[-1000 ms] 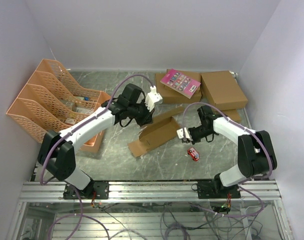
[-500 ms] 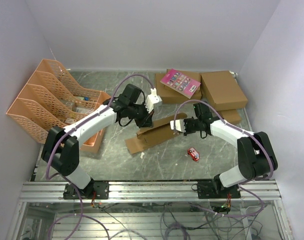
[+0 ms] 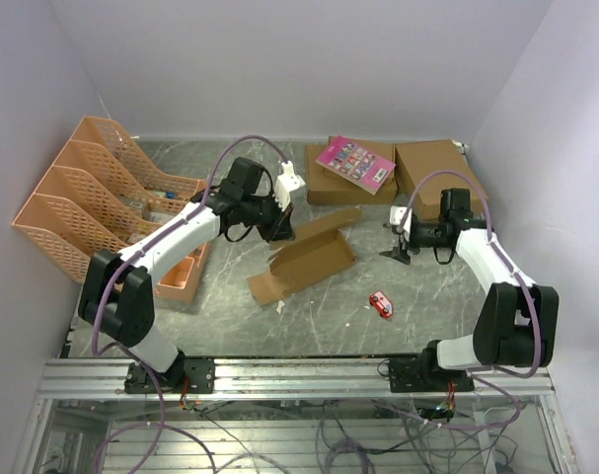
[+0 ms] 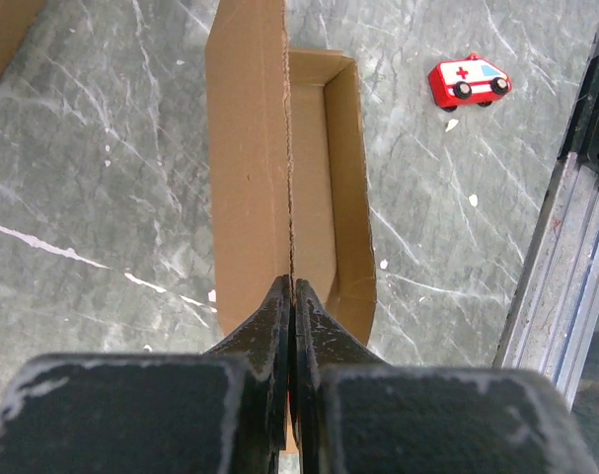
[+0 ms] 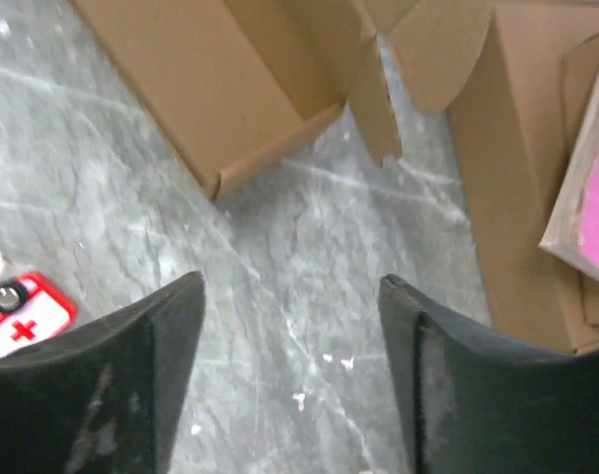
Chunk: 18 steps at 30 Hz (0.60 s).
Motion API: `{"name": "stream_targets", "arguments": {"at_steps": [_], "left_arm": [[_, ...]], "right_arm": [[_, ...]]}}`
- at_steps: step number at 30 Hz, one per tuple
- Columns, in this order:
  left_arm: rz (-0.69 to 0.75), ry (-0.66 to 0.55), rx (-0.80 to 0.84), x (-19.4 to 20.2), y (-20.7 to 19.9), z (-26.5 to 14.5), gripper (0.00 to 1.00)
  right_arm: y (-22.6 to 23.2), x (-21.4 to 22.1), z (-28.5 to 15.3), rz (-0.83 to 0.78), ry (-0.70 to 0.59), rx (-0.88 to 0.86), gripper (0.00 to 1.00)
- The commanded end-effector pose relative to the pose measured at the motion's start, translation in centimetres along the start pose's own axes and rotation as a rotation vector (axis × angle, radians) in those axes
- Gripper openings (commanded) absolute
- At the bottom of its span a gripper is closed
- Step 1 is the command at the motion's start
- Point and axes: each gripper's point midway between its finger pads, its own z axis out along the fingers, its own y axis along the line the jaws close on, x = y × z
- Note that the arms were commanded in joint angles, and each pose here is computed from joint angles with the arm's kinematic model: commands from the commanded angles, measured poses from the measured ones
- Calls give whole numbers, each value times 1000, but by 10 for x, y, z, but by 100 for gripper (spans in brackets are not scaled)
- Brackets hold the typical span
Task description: Fold the paper box
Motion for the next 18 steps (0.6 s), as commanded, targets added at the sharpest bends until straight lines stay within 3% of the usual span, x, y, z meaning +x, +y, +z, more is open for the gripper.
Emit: {"name": "stream_targets", "arguments": {"at_steps": [1,5,9,18], "left_arm": [[77,-99,23,-30,-7,-10,7],[115,-124,26,-37,-11,-16,7],[166,-144,55,-40,-17,-20,7],[228,-166,78,-45,-19,-19,7]], "right_arm": [[-20,-53,-11,145,-209,74,78],[-43,-78,-16,147,-313,133,96],[-58,-79,-10,150,-340,106,97],[-35,-86,6,173,-362,-108,94]]}}
